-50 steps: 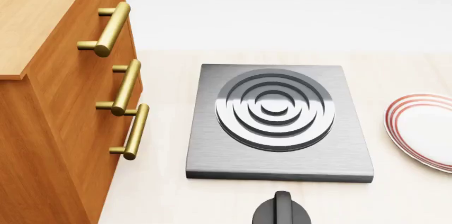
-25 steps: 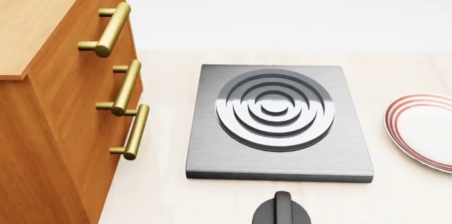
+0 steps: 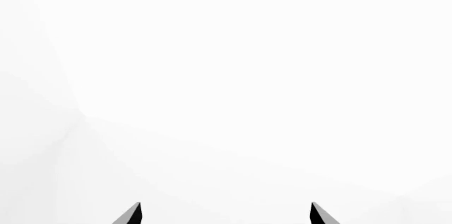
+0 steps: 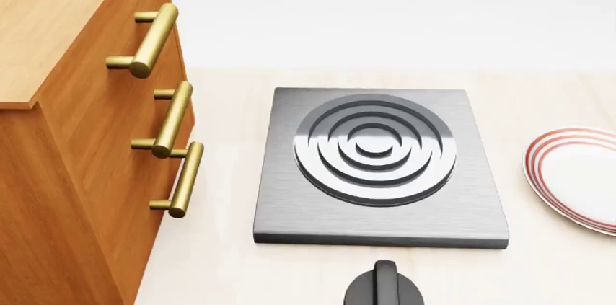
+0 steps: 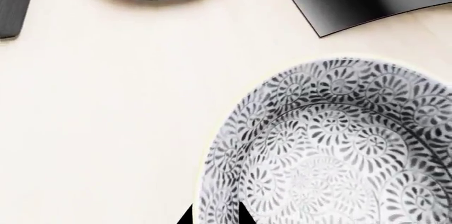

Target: Put the bowl on the stove.

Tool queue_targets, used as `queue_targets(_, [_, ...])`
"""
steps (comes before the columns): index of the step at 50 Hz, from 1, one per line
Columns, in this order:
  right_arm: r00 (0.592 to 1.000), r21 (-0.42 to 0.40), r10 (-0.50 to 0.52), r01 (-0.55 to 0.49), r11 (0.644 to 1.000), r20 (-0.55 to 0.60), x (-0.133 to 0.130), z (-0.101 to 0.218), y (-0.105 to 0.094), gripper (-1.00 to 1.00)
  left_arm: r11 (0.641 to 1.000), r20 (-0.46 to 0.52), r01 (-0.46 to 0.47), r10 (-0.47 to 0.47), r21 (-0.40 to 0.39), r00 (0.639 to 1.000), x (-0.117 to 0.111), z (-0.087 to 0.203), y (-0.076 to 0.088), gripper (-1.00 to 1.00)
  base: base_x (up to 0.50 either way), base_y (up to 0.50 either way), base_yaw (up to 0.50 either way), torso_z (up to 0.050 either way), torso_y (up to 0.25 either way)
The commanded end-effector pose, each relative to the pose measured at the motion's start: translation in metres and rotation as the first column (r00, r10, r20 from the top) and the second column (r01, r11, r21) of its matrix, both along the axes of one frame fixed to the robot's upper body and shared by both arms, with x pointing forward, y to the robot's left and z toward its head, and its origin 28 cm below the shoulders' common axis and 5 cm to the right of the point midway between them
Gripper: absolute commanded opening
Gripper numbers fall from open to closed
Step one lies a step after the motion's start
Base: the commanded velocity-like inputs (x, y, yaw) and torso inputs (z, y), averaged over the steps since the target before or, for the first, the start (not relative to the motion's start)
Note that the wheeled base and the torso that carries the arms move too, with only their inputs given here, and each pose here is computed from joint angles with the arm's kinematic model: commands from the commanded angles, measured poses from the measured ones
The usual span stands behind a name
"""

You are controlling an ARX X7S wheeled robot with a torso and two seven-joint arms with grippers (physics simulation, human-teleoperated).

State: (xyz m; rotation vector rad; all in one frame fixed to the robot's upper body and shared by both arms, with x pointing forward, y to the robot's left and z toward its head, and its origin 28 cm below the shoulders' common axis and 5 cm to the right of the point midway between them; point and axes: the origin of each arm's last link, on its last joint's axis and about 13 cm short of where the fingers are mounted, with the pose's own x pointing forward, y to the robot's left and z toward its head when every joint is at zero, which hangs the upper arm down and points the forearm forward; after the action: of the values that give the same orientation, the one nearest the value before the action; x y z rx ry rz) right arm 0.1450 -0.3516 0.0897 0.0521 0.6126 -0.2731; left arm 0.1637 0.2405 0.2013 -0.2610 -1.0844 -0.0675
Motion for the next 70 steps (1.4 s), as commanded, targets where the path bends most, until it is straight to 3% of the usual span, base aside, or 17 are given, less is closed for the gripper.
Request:
queue_targets(1, [1.0,0.002,-0.01,0.01,1.0,-0.028,-0.01,-0.007,0.001,-1.0,1.0,0.0,0.001,-0.001,0.0,1.0,0.0,0.0,0.0,1.0,0.0,0.0,0.0,0.0,0.0])
queue_targets(13, [0.992,-0.052,0.125,-0.123,0.991,0.03,0.005,0.03,0.007,-1.0,1.0,-0.001,0.002,-0.002,-0.002,1.0,0.0,-0.001,0.0,1.0,0.0,0.0,0.0,0.0,0.0])
queue_targets(24, [0.959,-0.117,0.271,-0.262,0.958,0.077,0.02,0.078,0.016,-1.0,1.0,-0.002,-0.003,0.003,-0.007,1.0,0.001,0.0,0.001,1.0,0.0,0.0,0.0,0.0,0.0])
queue_targets(33, [0.896,-0.148,0.438,-0.424,0.894,0.08,0.05,0.106,0.037,-1.0,1.0,-0.005,-0.003,0.003,-0.009,1.0,0.001,-0.001,0.001,1.0,0.0,0.0,0.0,0.0,0.0])
queue_targets(47, [0.79,-0.195,0.604,-0.579,0.791,0.106,0.112,0.137,0.072,-1.0,1.0,-0.006,-0.004,0.004,-0.01,1.0,0.002,-0.002,0.002,1.0,0.0,0.0,0.0,0.0,0.0])
queue_targets(56, [0.737,-0.211,0.653,-0.62,0.756,0.175,0.144,0.149,0.094,-1.0,1.0,-0.008,0.007,-0.007,-0.011,1.0,0.002,-0.003,0.0,1.0,0.0,0.0,0.0,0.0,0.0])
queue_targets(70, [0.689,-0.21,0.695,-0.662,0.719,0.208,0.176,0.153,0.118,-1.0,1.0,-0.014,0.024,-0.024,-0.004,1.0,0.0,-0.006,-0.002,1.0,0.0,0.0,0.0,0.0,0.0])
